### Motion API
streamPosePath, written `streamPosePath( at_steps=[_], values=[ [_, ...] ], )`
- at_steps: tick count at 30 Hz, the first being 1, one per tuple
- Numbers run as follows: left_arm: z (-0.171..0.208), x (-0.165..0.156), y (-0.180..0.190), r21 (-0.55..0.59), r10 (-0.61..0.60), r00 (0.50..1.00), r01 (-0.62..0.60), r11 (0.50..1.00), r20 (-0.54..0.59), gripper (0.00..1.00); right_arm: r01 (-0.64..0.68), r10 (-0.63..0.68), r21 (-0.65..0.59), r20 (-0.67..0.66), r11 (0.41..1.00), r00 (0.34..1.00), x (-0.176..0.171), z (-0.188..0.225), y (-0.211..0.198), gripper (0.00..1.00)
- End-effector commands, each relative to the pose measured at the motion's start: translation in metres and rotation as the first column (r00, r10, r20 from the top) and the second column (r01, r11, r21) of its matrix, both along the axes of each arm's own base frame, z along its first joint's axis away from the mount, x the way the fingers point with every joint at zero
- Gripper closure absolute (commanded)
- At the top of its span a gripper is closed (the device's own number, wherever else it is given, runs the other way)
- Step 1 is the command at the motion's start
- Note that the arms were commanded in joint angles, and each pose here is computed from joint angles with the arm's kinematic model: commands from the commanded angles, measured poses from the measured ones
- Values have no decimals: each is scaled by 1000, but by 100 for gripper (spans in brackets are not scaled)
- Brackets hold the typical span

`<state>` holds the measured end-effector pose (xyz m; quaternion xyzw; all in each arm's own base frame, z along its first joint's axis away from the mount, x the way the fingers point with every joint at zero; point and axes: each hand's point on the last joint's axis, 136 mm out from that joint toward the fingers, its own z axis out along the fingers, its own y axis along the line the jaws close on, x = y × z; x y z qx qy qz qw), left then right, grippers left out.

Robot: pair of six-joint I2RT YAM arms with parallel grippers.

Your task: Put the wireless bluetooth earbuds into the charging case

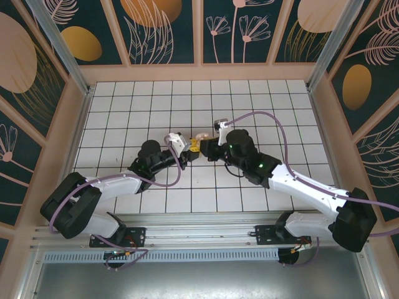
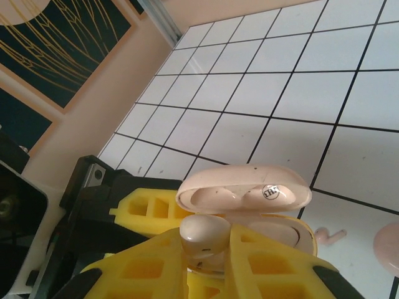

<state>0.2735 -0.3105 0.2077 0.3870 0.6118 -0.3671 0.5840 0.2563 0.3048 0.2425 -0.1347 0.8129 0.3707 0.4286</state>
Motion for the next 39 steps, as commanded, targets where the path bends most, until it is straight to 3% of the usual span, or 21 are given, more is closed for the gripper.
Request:
streamPosePath(
  at_steps=[1,16,30,39],
  values=[
    [48,1,-1,-110,9,995,2,994,97,88,-58,58,-9,-22,998,998,-17,-8,2,79],
    [54,-7,-1,-88,-25,991,36,995,130,88,-90,90,-12,6,996,996,-18,4,5,73],
    [50,-8,-1,-76,-24,993,33,997,118,88,-98,92,66,84,993,992,-17,53,0,47],
    [48,-9,-1,-67,-34,993,42,997,116,88,-141,125,135,122,981,985,-18,84,-7,43]
  ],
)
